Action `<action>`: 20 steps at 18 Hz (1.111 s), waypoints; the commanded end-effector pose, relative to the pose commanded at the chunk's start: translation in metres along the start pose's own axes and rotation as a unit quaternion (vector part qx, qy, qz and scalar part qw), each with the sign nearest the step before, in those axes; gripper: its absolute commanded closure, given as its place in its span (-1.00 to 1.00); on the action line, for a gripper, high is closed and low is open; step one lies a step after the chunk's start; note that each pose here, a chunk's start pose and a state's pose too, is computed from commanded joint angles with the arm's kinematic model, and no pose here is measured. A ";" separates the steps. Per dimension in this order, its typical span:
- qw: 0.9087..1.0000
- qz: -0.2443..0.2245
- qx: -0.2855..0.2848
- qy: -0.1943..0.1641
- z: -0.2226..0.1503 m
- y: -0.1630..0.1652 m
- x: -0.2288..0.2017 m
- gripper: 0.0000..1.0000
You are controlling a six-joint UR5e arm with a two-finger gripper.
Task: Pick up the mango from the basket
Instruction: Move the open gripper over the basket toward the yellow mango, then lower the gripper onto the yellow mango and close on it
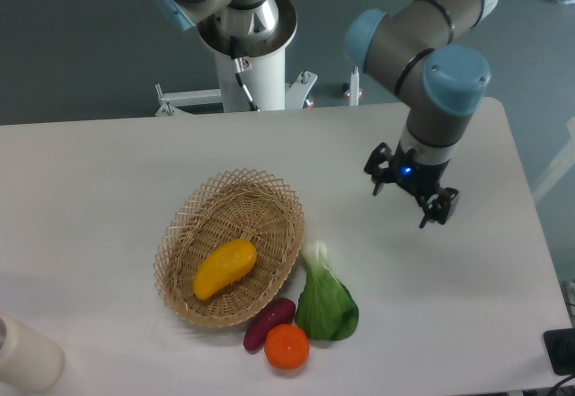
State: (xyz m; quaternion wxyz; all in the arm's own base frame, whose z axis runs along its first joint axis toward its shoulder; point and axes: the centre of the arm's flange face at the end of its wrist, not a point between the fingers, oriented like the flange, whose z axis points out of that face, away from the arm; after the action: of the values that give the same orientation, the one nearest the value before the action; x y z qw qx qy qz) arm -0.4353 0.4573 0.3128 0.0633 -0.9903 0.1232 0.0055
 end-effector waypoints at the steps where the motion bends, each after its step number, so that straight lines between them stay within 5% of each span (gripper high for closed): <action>1: 1.000 0.007 0.002 0.002 0.001 -0.010 0.006 -1.00; 20: 0.998 0.001 -0.004 0.066 0.066 -0.154 0.145 -1.00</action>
State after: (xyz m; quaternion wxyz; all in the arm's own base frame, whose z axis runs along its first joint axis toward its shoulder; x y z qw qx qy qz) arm -0.2568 0.5785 0.2626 0.0509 -0.9887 0.1276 -0.0597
